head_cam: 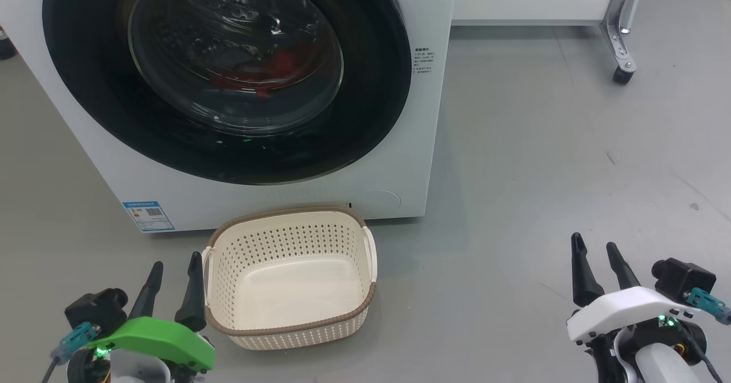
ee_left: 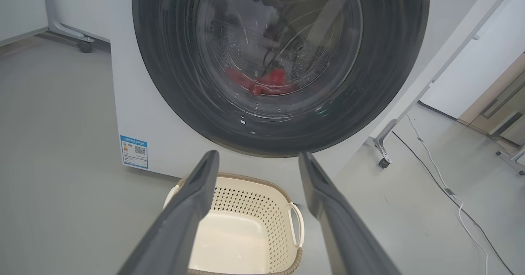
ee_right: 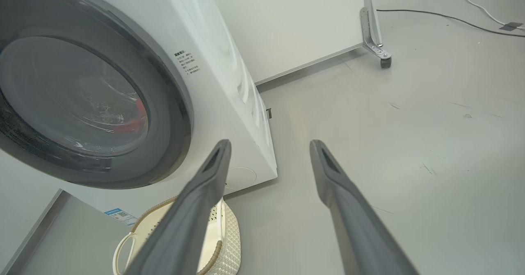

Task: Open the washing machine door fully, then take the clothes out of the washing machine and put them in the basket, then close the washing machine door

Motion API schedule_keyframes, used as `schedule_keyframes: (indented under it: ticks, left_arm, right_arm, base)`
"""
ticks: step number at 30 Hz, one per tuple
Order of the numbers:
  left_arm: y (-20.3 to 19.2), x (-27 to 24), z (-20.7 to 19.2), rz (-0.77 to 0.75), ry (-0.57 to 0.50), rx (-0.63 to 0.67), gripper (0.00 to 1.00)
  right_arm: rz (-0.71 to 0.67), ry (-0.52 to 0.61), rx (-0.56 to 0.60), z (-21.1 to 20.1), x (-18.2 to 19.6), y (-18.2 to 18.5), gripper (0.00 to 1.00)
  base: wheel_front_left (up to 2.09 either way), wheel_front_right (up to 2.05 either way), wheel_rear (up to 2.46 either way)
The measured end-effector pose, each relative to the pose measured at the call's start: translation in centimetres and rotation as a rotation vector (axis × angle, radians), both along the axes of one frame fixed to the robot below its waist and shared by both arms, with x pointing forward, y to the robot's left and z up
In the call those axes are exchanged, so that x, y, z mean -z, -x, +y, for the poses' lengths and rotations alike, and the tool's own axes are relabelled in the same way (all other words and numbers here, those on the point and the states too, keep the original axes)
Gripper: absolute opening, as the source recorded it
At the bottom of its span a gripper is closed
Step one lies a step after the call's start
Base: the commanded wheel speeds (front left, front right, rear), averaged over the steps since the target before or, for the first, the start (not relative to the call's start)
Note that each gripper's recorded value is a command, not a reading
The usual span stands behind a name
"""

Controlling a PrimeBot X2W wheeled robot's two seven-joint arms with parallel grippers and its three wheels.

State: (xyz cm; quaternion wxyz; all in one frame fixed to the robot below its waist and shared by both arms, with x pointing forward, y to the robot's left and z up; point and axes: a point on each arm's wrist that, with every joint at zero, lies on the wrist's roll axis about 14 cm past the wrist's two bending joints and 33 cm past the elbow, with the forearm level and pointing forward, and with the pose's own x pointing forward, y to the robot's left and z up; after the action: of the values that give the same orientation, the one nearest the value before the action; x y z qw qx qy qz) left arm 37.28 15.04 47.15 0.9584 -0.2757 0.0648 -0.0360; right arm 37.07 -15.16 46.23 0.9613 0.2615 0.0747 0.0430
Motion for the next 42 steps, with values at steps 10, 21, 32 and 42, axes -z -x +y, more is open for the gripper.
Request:
schedule_keyframes:
  ticks: [10,21,32,42]
  left_arm:
    - [0.3,0.5,-0.5,-0.011,-0.114,0.025,1.0]
    - [0.0,0.0,-1.0,-0.063,-0.236,0.052,1.0]
    - [-0.1,-0.3,-1.4,-0.1,-0.326,0.079,1.0]
    - [-0.1,0.3,-1.0,-0.076,-0.31,0.054,1.0]
  right_arm:
    - [-0.035,0.104,-0.038,0.8,-0.2,0.0,1.0]
    - [-0.088,0.236,-0.088,1.8,-0.5,-0.1,1.0]
    - [-0.112,0.317,-0.131,2.8,-0.3,0.1,1.0]
    - [-0.1,0.308,-0.108,2.3,0.0,0.0,1.0]
  base:
    - [0.0,0.0,0.0]
    - [0.0,0.0,0.0]
    - [0.0,0.0,0.0]
    - [0.0,0.0,0.0]
